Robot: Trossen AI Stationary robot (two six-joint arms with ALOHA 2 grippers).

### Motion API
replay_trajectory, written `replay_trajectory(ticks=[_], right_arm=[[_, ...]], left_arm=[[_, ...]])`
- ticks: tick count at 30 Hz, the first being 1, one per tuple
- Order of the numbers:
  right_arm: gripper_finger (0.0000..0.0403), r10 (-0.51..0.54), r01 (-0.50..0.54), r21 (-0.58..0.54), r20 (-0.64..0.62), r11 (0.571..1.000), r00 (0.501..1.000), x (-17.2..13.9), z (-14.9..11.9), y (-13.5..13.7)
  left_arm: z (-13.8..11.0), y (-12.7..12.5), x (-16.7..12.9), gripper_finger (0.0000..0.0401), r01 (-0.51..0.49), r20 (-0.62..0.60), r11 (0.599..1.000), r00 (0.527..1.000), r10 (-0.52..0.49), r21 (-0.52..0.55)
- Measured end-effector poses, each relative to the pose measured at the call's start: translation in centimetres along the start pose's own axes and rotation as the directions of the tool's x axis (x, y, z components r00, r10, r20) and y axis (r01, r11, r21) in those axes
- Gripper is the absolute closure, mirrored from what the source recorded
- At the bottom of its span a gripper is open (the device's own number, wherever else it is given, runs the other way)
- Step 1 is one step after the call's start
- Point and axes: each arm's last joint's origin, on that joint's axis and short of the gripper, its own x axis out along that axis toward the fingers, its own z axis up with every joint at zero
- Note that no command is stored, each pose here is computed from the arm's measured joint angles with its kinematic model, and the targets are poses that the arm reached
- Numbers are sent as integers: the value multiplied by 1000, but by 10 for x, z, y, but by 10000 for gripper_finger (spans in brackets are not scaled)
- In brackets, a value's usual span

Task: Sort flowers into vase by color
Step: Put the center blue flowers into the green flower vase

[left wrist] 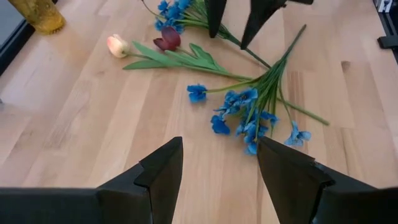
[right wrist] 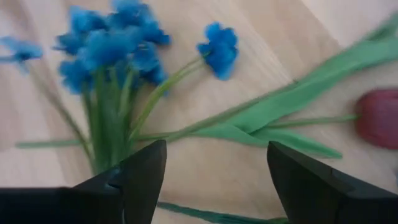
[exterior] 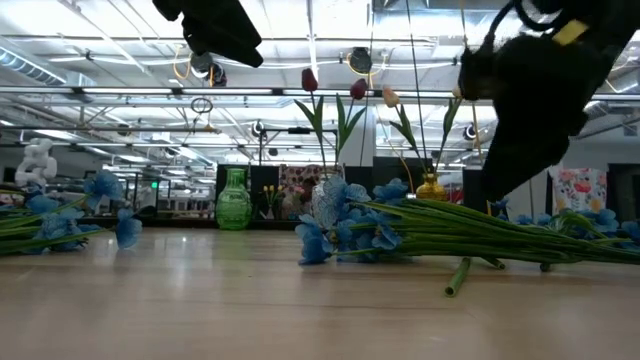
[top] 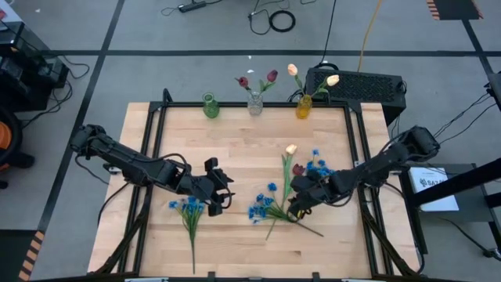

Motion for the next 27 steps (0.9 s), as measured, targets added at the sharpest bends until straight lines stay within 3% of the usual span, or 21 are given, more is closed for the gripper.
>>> replay_trajectory(ticks=[6,22,27], right_arm=[[131,-67,61,159,34,985,997,10,7,-7],[131,-118,107,200,48,974,992,20,24,-23],[131,-215,183,196,158,963,964,21,30,-27]], left_arm=[[0,0,0,189,-1,1,1000,1000,1,-1],[0,-1,0,189,2,1,998,1000,-2,-68],[0,-1,0,189,1,2,999,1000,-1,-47]])
